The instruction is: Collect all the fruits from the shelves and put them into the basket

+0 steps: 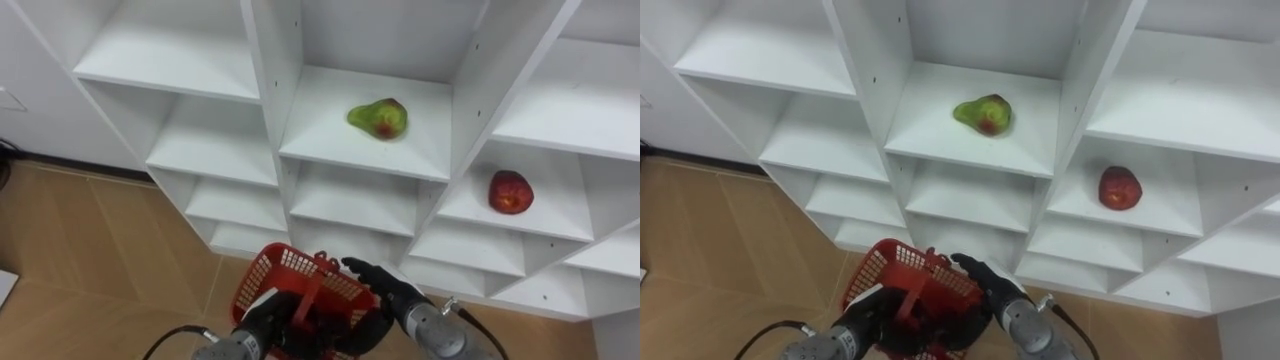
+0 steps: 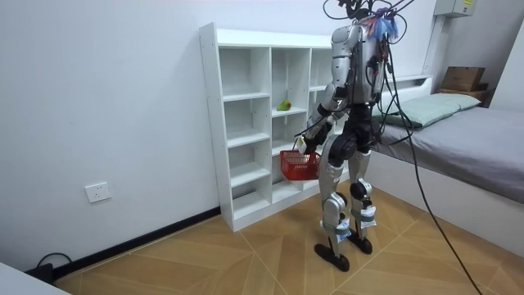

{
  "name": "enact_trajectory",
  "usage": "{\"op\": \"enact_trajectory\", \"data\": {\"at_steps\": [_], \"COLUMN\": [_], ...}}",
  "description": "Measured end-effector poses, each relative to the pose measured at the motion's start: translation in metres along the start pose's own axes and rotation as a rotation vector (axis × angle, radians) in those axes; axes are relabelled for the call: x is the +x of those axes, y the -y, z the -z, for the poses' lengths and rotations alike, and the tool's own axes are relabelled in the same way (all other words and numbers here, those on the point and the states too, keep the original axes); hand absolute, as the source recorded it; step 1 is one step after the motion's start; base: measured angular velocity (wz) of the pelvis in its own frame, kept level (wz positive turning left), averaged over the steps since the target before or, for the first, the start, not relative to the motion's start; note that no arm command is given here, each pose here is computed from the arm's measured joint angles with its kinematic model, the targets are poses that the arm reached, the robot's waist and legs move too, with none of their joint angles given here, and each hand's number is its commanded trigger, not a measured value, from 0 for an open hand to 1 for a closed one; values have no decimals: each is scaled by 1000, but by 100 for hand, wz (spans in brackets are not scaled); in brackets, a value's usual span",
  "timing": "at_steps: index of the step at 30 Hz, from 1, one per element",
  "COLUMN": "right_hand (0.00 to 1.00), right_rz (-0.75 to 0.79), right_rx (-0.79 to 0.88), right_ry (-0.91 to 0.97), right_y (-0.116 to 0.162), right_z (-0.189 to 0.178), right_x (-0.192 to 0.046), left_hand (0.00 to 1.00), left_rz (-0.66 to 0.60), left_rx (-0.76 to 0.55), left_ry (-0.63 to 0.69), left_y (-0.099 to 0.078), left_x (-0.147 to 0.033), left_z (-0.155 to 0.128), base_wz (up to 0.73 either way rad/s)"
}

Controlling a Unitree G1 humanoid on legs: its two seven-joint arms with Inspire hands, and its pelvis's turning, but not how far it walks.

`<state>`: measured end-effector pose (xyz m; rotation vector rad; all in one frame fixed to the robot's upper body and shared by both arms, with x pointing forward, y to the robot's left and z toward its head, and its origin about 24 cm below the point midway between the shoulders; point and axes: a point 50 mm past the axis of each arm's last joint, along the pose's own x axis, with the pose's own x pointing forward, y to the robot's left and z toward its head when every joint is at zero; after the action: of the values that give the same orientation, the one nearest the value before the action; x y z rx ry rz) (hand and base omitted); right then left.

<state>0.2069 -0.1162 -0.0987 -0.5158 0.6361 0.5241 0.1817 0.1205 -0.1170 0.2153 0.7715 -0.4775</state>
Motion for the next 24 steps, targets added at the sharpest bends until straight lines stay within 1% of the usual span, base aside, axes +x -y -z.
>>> {"op": "enact_trajectory", "data": {"at_steps": [7, 12, 20, 24], "right_hand": [2, 0, 0, 0], "right_rz": [-7, 3, 13, 13], "right_rx": [-5, -8, -6, -7], "right_ry": [-3, -6, -6, -2], "right_y": [-2, 2, 5, 5], "right_z": [1, 3, 3, 3], "right_x": [0, -1, -2, -2], "left_hand": [100, 100, 100, 100], "left_rz": [-11, -33, -70, -73], "left_rx": [-5, -26, -113, -127], "left_ry": [2, 6, 16, 16], "left_y": [0, -4, -12, -13], "left_x": [0, 0, -2, -3], "left_z": [0, -1, 0, 1], "base_wz": [0, 0, 0, 0]}}
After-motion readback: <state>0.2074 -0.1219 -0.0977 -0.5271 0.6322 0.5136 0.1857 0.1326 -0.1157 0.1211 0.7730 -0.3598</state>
